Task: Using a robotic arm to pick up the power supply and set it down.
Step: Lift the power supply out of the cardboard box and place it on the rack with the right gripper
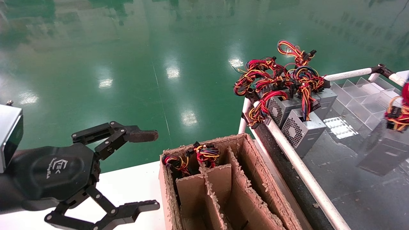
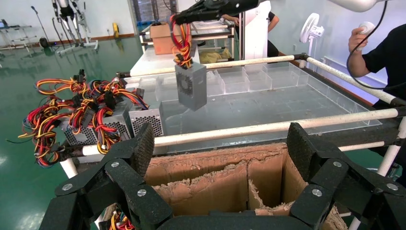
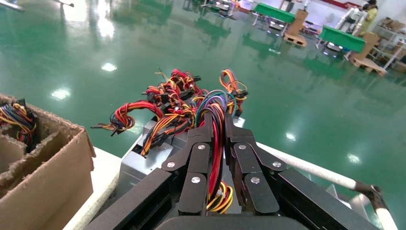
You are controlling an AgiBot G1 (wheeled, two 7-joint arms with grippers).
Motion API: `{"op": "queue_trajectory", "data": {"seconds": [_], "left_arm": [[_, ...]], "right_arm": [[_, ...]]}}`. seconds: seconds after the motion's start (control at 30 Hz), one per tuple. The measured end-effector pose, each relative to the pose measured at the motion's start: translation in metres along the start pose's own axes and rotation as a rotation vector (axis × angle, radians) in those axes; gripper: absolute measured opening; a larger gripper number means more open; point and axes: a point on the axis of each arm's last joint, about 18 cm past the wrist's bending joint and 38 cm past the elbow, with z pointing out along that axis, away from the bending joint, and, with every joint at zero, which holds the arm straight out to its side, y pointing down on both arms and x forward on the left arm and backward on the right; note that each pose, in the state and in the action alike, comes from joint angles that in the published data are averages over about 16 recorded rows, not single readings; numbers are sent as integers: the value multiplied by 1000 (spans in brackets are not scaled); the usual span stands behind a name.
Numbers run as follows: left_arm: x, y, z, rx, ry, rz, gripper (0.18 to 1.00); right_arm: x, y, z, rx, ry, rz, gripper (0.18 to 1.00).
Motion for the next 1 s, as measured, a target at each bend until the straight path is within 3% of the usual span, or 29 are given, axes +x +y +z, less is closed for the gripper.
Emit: {"op": "queue_trajectory", "data": {"seconds": [0.4, 1.0], "left_arm": [[0, 0, 0, 0, 0, 0, 1001], [0, 0, 0, 0, 0, 0, 1001]], "right_arm": [[-5, 25, 66, -37, -36, -7, 230], [-12, 19, 142, -34, -78, -63, 230]]}}
